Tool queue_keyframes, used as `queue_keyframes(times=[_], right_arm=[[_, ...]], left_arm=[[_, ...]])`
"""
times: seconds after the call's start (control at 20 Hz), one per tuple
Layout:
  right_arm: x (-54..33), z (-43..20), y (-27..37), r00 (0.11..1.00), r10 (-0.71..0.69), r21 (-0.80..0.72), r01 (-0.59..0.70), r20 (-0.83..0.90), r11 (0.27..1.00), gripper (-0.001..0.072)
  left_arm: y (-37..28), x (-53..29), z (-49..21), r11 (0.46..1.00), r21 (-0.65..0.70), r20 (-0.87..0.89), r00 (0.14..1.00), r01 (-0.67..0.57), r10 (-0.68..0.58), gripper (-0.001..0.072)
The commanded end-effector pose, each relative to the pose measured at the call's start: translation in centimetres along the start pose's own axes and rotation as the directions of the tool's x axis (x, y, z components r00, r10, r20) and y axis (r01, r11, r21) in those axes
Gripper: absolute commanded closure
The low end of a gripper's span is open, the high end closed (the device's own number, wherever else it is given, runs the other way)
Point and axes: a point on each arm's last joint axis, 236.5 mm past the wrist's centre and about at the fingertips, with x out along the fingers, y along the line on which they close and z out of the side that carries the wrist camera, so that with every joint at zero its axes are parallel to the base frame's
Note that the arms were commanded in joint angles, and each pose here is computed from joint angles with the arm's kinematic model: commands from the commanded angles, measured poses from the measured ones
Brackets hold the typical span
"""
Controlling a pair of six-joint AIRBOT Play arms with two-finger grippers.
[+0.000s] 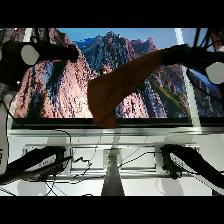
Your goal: Fold the clothes and pants, and hang the long-sleeved shirts on hangers.
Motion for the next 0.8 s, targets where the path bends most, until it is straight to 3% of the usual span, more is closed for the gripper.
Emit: queue_keyframes(times=[0.0, 0.1, 0.2, 0.3, 0.4, 0.6, 0.75], right_arm=[[-1.8, -0.7, -6.2, 0.976, -0.207, -0.063, 0.203, -0.065, 0.977, 0.0697], [-2.0, -2.3, -8.0, 0.965, -0.233, -0.023, 0.232, -0.122, 0.973, 0.0697], [-2.1, -3.4, -9.1, 0.954, -0.248, -0.001, 0.251, -0.167, 0.968, 0.0696], [-2.2, -4.0, -9.5, 0.948, -0.254, 0.005, 0.26, -0.19, 0.966, 0.0696], [-2.2, -4.2, -9.0, 0.952, -0.235, 0.018, 0.243, -0.198, 0.97, 0.0696], [-1.9, -4.1, -8.2, 0.961, -0.197, 0.043, 0.209, -0.193, 0.977, 0.0697], [-1.9, -4.1, -8.2, 0.961, -0.197, 0.043, 0.209, -0.193, 0.977, 0.0696]], left_arm=[[0.5, 0.8, -6.0, 1.0, -0.013, -0.256, 0.967, -0.019, 0.015, 0.0011], [-0.6, 1.8, -9.5, 0.999, -0.03, -0.406, 0.913, 0.025, -0.035, 0.0037], [-3.2, 4.0, -11.2, 0.987, -0.088, -0.453, 0.877, 0.133, -0.158, 0.0165], [-5.9, 7.1, -11.4, 0.955, -0.197, -0.415, 0.863, 0.223, -0.287, 0.0155], [-8.2, 10.2, -11.9, 0.911, -0.293, -0.391, 0.833, 0.29, -0.391, 0.0002], [-14.5, 14.3, -13.7, 0.789, -0.376, -0.348, 0.716, 0.485, -0.606, 0.0009], [-14.5, 17.6, -15.4, 0.813, -0.376, -0.357, 0.74, 0.444, -0.569, 0.0009]])
